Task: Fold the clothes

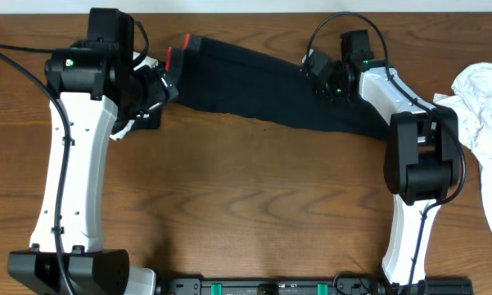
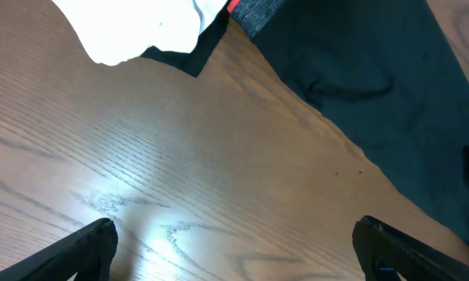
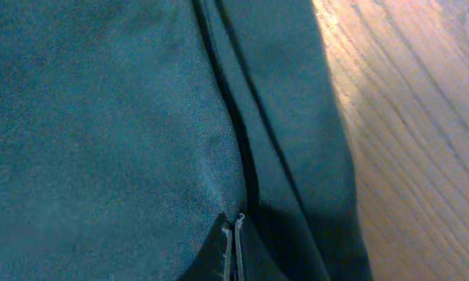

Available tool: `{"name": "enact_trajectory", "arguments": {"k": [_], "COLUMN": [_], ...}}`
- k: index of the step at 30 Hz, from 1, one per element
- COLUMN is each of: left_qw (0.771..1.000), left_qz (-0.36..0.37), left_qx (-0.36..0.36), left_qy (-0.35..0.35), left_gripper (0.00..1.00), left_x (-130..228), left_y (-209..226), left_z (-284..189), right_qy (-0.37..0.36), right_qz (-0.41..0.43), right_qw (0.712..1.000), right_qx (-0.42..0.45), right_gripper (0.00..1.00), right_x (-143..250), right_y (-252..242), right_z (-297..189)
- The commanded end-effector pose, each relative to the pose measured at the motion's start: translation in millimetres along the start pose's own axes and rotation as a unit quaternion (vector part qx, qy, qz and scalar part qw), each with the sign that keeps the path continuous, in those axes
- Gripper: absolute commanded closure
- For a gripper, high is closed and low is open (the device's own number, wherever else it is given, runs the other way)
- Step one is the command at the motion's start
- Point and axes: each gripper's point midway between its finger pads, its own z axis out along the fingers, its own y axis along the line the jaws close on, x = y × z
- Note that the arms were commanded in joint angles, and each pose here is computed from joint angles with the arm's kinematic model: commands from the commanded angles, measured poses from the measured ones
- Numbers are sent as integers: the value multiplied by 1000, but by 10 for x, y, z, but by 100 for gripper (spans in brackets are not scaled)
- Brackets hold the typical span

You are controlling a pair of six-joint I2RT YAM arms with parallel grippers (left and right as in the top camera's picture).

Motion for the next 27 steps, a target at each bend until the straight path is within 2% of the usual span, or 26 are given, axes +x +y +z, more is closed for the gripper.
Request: {"name": "enact_trajectory", "arguments": {"k": [1, 7, 15, 24, 26, 27], "left_qw": [1000, 1000, 1000, 1000, 1000, 1000], "left_qz": [0, 0, 0, 0, 0, 0], "left_qx": [-2, -2, -2, -2, -2, -2], "left_qy": [-5, -5, -5, -5, -5, -5], "left_gripper": [2, 2, 2, 2, 2, 2], "left_x": [-24, -24, -24, -24, -24, -24], "left_y": [7, 7, 7, 7, 7, 7], "left_z": [-27, -27, -27, -27, -27, -27], "right_qy": [-14, 8, -17, 5, 14, 17], "right_qz": [14, 18, 24, 32, 44, 54], "right_qw": [1000, 999, 996, 998, 997, 996], "right_qx": [24, 49, 79, 62, 59, 64], "right_gripper": [99, 99, 99, 99, 94, 89], "right_x": [-90, 28, -67, 119, 194, 217], "right_y": [-122, -234, -410, -341, -331, -347], "right_z": [-156, -149, -184, 44, 122, 141]}}
